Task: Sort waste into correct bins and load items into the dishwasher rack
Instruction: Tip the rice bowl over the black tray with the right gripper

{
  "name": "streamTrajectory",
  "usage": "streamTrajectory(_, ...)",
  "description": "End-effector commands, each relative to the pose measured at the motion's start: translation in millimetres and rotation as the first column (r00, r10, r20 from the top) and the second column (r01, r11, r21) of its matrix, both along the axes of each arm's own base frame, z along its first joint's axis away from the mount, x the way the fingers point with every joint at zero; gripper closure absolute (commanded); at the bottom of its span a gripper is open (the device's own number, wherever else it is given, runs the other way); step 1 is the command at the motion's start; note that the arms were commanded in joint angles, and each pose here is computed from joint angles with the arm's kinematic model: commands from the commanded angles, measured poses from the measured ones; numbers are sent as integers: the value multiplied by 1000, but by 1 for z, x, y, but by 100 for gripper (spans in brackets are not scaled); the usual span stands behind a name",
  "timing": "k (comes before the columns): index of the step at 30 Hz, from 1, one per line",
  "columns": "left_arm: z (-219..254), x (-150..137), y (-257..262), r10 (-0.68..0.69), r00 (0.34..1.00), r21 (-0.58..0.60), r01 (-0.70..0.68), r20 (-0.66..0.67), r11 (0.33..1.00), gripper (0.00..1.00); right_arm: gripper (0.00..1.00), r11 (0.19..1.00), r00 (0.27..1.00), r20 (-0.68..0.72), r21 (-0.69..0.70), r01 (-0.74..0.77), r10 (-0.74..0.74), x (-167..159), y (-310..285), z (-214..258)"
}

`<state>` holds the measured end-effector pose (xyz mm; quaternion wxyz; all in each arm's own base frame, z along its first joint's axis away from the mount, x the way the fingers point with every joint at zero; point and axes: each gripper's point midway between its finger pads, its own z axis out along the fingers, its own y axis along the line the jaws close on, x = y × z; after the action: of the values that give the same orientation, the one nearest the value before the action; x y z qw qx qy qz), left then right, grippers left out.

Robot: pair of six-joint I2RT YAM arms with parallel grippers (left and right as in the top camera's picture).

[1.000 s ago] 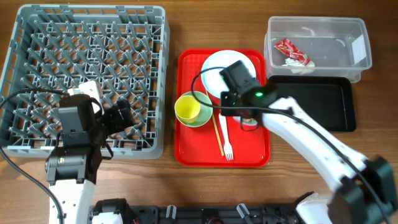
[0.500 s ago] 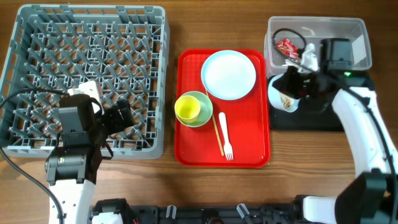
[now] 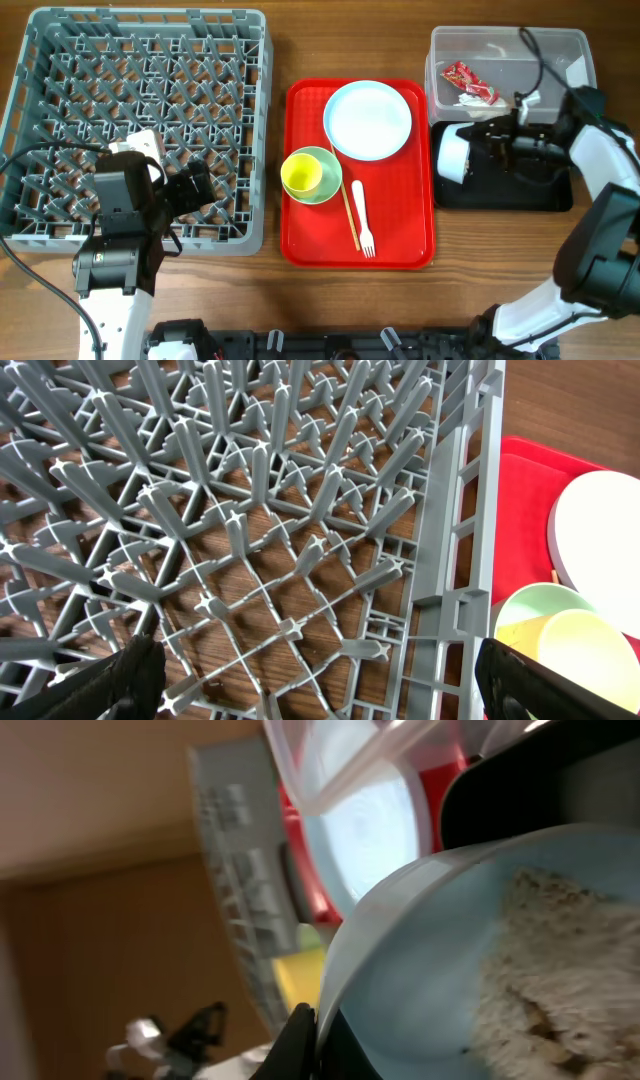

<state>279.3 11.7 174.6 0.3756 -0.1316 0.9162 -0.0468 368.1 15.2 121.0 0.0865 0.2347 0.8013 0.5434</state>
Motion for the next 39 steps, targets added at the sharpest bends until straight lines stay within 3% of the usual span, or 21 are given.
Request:
streamTrajectory(1, 9, 3, -1, -7, 1000, -9, 7, 22, 1000, 0, 96, 970, 997, -16, 230, 74, -72, 3, -16, 16)
streamTrajectory(12, 9, 3, -1, -7, 1000, -9, 7, 22, 1000, 0, 96, 840, 966, -25, 488, 236, -257, -2, -85, 49)
streamTrajectory(24, 9, 3, -1, -7, 1000, -9, 7, 22, 1000, 0, 96, 755, 928, -187, 541, 372, -323, -5, -125, 49)
streamTrajectory(26, 9, 3, -1, -7, 1000, -9, 7, 22, 1000, 0, 96, 784, 929, -158, 499, 369, -336, -4, -125, 43)
streamTrajectory(29, 9, 3, -1, -7, 1000, -9, 7, 22, 1000, 0, 96, 868, 904, -209, 266, 418, -372, -5, -121, 0)
streamTrajectory(30, 9, 3, -1, -7, 1000, -9, 7, 22, 1000, 0, 96, 892, 917, -168, 224, 392, -361, -4, -118, -4)
streamTrajectory(31, 9, 3, -1, -7, 1000, -9, 7, 22, 1000, 0, 96, 918, 950, -13, 254, 306, -313, 0, -109, 10)
streamTrajectory(32, 9, 3, -1, -7, 1000, -9, 7, 22, 1000, 0, 96, 920, 925, 277, 361, 152, -262, 1, -96, 51)
streamTrajectory(33, 9, 3, -1, -7, 1000, -9, 7, 22, 1000, 0, 96, 928, 935, 261, 344, 144, -242, 2, -88, 48)
streamTrajectory(35, 9, 3, -1, -7, 1000, -8, 7, 23, 1000, 0, 96, 938, 970, 8, 257, 234, -244, 3, -83, 15)
streamTrajectory(39, 8, 3, -1, -7, 1000, -9, 7, 19, 1000, 0, 96, 966, 970, -88, 105, 236, -227, -3, -77, -13)
